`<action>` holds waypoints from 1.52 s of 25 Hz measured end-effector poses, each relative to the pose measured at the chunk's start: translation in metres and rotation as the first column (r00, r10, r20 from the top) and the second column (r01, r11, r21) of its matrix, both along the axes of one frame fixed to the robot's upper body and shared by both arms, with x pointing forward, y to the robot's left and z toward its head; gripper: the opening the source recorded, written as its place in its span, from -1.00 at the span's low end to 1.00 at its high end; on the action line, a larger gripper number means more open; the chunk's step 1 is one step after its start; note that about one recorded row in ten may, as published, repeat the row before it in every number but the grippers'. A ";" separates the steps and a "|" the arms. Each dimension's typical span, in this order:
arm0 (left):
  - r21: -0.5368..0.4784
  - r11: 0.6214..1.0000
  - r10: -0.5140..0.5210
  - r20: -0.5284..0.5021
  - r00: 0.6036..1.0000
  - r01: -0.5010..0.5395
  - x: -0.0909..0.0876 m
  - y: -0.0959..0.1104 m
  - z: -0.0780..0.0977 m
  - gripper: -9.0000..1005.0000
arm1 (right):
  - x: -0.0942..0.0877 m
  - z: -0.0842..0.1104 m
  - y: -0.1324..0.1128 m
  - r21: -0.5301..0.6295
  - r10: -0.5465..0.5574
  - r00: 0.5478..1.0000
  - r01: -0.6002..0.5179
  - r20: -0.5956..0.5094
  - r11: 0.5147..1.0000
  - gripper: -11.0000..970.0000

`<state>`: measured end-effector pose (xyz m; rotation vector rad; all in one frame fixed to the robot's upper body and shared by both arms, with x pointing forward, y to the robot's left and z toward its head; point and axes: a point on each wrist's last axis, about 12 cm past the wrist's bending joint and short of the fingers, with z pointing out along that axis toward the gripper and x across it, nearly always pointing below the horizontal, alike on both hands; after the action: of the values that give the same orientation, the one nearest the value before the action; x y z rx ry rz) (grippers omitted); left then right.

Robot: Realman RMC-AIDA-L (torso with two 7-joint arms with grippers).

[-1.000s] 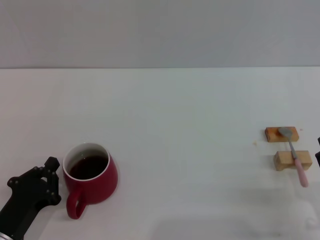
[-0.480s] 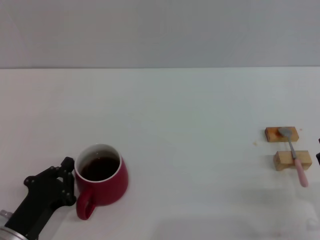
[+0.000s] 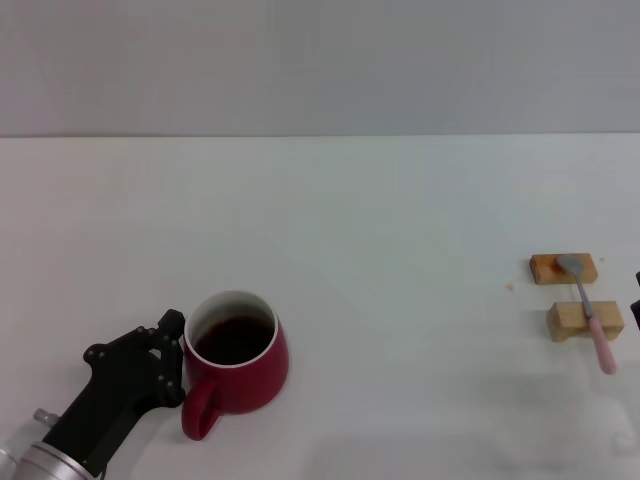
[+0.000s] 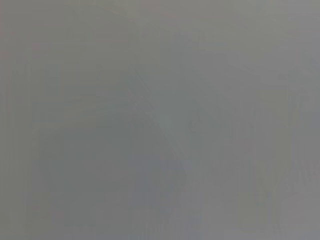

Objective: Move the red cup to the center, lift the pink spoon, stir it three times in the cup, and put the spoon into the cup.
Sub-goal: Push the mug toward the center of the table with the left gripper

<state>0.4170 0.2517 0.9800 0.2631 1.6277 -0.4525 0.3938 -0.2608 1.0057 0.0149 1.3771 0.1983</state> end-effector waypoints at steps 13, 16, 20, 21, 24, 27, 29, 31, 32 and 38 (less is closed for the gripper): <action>0.022 0.999 0.043 -0.025 0.999 -0.042 -0.002 0.010 -0.004 -0.99 | -0.002 -0.001 -0.002 -0.003 -0.010 1.000 0.010 -0.006 1.000 0.32; 0.018 0.999 0.038 -0.024 0.999 -0.038 -0.001 0.008 -0.004 -0.99 | -0.002 -0.001 -0.002 -0.003 -0.011 1.000 0.011 -0.005 1.000 0.32; 0.013 0.999 0.034 -0.025 0.999 -0.034 0.000 0.007 -0.003 -0.99 | -0.002 -0.001 -0.002 -0.002 -0.012 1.000 0.012 -0.005 1.000 0.32; -0.001 1.000 0.010 -0.033 0.999 -0.010 0.000 0.000 -0.003 -0.99 | -0.002 -0.001 -0.002 -0.002 -0.012 1.000 0.012 -0.005 1.000 0.32; -0.011 1.000 -0.027 -0.032 0.999 0.026 0.003 -0.009 -0.002 -0.99 | -0.001 -0.001 -0.002 -0.002 -0.011 1.000 0.011 -0.004 1.000 0.32; -0.020 0.999 -0.047 -0.033 0.998 0.046 0.005 -0.015 -0.001 -0.99 | 0.000 0.000 -0.002 -0.002 -0.010 1.000 0.010 -0.002 1.000 0.32; -0.020 0.999 -0.047 -0.033 0.998 0.046 0.005 -0.015 -0.001 -0.99 | 0.000 0.000 -0.002 -0.002 -0.009 1.000 0.009 0.000 1.000 0.32; -0.021 0.998 -0.066 -0.029 0.997 0.065 0.007 -0.019 0.000 -0.99 | 0.001 0.000 -0.001 -0.001 -0.008 1.000 0.008 0.001 1.000 0.32; -0.022 0.997 -0.073 -0.027 0.997 0.072 0.008 -0.020 0.001 -0.99 | 0.001 0.000 -0.001 -0.001 -0.008 1.000 0.008 0.001 1.000 0.32; -0.017 0.998 -0.065 -0.033 0.997 0.064 0.006 -0.018 -0.001 -0.99 | 0.000 0.000 -0.001 0.001 -0.009 1.000 0.009 -0.001 1.000 0.32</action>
<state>0.4228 0.2342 0.9794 0.2984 1.6512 -0.5208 0.3939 -0.2618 1.0056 0.0223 1.3773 0.1919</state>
